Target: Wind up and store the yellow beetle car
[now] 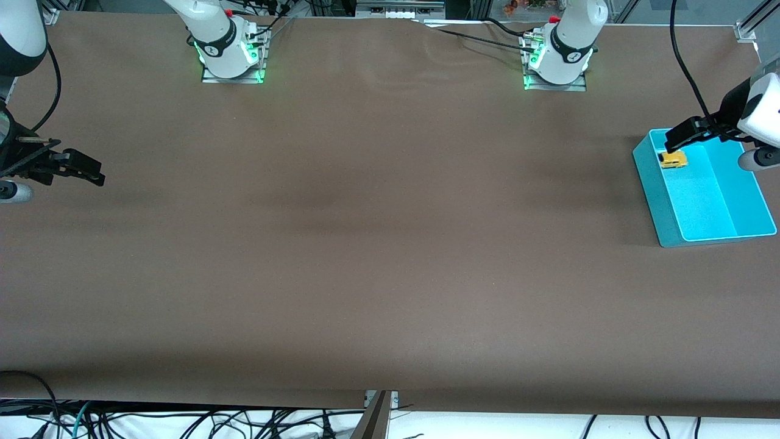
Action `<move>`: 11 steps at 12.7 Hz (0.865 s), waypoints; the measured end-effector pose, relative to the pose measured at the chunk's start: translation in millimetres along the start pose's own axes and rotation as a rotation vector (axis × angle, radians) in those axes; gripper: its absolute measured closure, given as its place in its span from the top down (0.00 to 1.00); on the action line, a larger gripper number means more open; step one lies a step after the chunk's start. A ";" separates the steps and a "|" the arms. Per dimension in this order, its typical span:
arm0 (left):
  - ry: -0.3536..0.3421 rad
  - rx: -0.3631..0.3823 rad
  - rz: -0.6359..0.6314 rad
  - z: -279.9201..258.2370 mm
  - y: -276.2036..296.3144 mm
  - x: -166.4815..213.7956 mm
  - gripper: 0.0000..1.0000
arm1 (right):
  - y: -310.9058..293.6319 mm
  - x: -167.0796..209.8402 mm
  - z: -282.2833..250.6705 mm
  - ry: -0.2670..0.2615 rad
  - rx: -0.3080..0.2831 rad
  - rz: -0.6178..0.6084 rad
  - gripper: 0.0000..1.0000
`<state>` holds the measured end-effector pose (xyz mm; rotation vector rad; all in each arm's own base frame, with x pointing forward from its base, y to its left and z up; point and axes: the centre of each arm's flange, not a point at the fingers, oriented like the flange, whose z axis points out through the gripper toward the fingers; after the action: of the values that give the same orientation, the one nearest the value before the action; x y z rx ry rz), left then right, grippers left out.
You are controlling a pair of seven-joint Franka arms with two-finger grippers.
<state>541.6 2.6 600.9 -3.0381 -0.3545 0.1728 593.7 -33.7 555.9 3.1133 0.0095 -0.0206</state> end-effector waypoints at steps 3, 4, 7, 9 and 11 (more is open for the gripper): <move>0.003 -0.015 -0.007 -3.2 -2.7 0.5 1.00 | 0.9 -0.1 0.0 0.000 0.000 0.001 1.00; 0.009 -0.020 -0.010 -6.2 -4.0 1.2 1.00 | 1.1 -0.1 0.0 0.000 0.000 0.002 1.00; 0.018 -0.027 -0.005 -15.4 -0.7 2.9 1.00 | 2.0 -0.1 0.1 0.000 -0.001 0.003 1.00; 0.012 -0.026 -0.003 -13.6 0.6 5.6 1.00 | 2.1 -0.1 0.1 0.000 -0.001 0.004 1.00; 0.011 -0.026 -0.003 -13.1 1.0 7.3 1.00 | 2.2 -0.1 0.1 0.000 -0.001 0.004 1.00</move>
<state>550.5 2.5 613.0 -3.0631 -0.3634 0.1531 593.6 -35.9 555.9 3.1125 0.0039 -0.0207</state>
